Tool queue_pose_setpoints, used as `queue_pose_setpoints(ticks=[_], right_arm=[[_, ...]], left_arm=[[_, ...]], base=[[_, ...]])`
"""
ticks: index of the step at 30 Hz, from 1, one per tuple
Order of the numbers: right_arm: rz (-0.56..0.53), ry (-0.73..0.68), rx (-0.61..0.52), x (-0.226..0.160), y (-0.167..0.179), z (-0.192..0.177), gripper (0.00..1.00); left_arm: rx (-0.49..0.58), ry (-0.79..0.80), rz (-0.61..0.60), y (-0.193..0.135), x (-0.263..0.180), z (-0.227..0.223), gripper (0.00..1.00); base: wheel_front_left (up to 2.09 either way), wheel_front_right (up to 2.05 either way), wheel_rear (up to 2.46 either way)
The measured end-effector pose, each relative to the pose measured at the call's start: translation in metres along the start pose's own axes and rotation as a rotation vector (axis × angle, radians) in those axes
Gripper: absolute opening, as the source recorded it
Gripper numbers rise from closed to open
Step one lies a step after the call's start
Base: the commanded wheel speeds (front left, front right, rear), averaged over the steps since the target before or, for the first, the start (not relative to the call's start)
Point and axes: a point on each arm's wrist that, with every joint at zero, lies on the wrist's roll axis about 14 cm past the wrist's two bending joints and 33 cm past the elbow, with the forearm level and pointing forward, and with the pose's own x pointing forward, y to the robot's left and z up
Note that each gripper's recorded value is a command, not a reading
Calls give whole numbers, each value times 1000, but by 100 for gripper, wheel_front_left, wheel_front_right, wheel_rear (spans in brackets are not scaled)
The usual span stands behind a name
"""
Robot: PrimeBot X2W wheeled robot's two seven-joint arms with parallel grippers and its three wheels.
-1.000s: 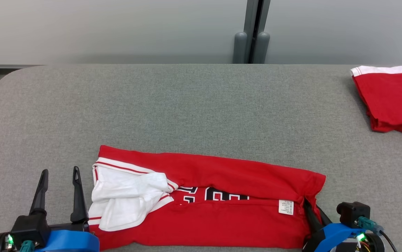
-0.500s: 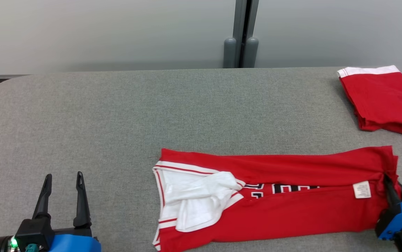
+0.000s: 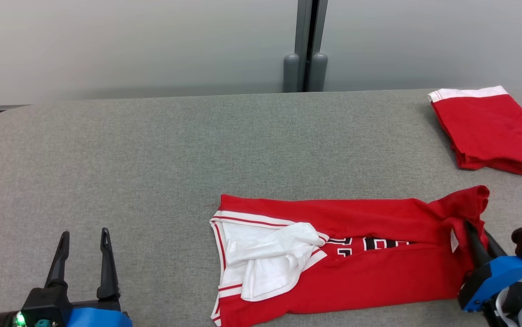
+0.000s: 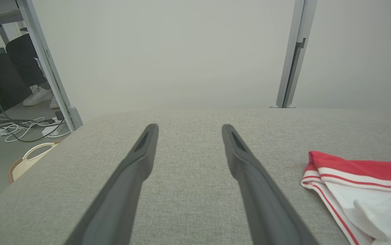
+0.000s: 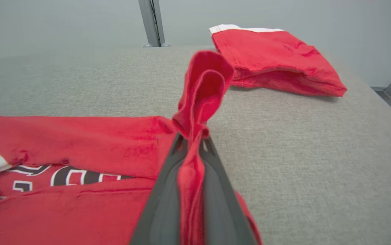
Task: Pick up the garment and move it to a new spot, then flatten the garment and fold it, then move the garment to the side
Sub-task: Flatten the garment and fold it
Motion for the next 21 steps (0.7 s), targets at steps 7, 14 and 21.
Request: queue_pose_setpoints(ticks=[7,14,21], right_arm=[[145,-30,32,-3,62,6,0],[303,-35,44,-5,127,10,0],[463,-49,52,-6,189,18,0]], left_arm=[[-5,7,-5,-1,0,-2,100],[-5,20,-6,-2,0,-6,100],[-7,20,3,1,-1,-6,100]], base=[[0,0,0],[0,0,0],[0,0,0]])
